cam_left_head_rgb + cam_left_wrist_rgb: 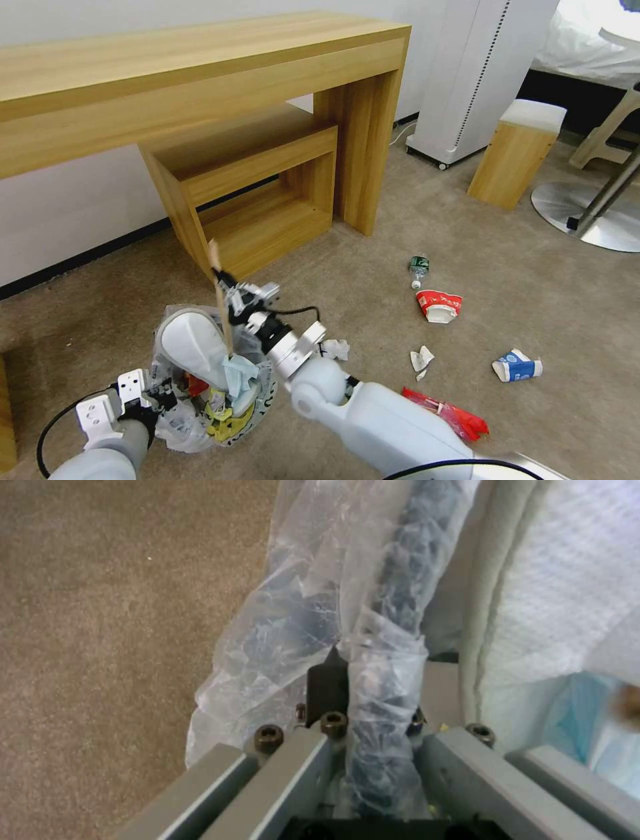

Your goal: Pick up the trash bin and place the garbage on the floor into it.

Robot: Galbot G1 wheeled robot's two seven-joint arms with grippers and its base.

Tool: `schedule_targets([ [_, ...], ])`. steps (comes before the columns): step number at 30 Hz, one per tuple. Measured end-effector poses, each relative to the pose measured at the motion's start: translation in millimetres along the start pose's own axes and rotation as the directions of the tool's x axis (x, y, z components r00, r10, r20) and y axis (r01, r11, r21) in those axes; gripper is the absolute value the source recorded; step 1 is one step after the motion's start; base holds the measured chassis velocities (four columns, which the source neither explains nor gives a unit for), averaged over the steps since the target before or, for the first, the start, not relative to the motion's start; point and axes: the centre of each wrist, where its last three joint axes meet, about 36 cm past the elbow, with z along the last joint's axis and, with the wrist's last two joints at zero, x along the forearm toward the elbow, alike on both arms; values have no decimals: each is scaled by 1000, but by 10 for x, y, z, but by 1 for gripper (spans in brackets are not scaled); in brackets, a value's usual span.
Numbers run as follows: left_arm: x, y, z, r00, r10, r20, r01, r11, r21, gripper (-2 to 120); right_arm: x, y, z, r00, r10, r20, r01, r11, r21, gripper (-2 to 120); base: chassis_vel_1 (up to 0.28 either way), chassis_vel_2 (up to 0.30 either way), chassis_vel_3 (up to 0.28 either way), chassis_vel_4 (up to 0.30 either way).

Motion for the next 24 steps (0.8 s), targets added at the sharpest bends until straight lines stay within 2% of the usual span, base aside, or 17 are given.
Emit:
schedule_targets([
  [8, 33, -4, -61, 999, -2, -42, 3, 1000, 2, 0, 6, 113, 119, 999, -40, -33, 40, 999, -11, 0, 0, 0, 0, 0],
  [16, 22, -8, -123, 999, 2, -51, -2, 1000, 4, 0, 170, 81, 155, 996, -65, -53, 65, 998, -14, 0, 0, 0, 0, 0],
  [19, -10, 7, -141, 999, -7, -50, 8, 1000, 4, 0, 233, 56, 139, 995, -80, -57, 79, 997, -12, 14, 0, 0, 0, 0],
  [20, -10, 7, -141, 999, -7, -50, 8, 1000, 4, 0, 233, 56, 139, 995, -80, -57, 79, 997, -12, 14, 0, 0, 0, 0],
  [22, -16, 1, -143, 999, -6, -50, 6, 1000, 7, 0, 223, 47, 123, 995, -81, -58, 80, 997, -19, 23, 0, 0, 0, 0],
  [23, -16, 1, -143, 999, -6, -50, 6, 1000, 7, 0, 223, 47, 123, 995, -81, -58, 80, 997, -19, 23, 0, 0, 0, 0],
  [24, -18, 0, -143, 999, -6, -50, 6, 1000, 8, 0, 213, 47, 112, 995, -78, -62, 77, 997, -24, 28, 0, 0, 0, 0],
])
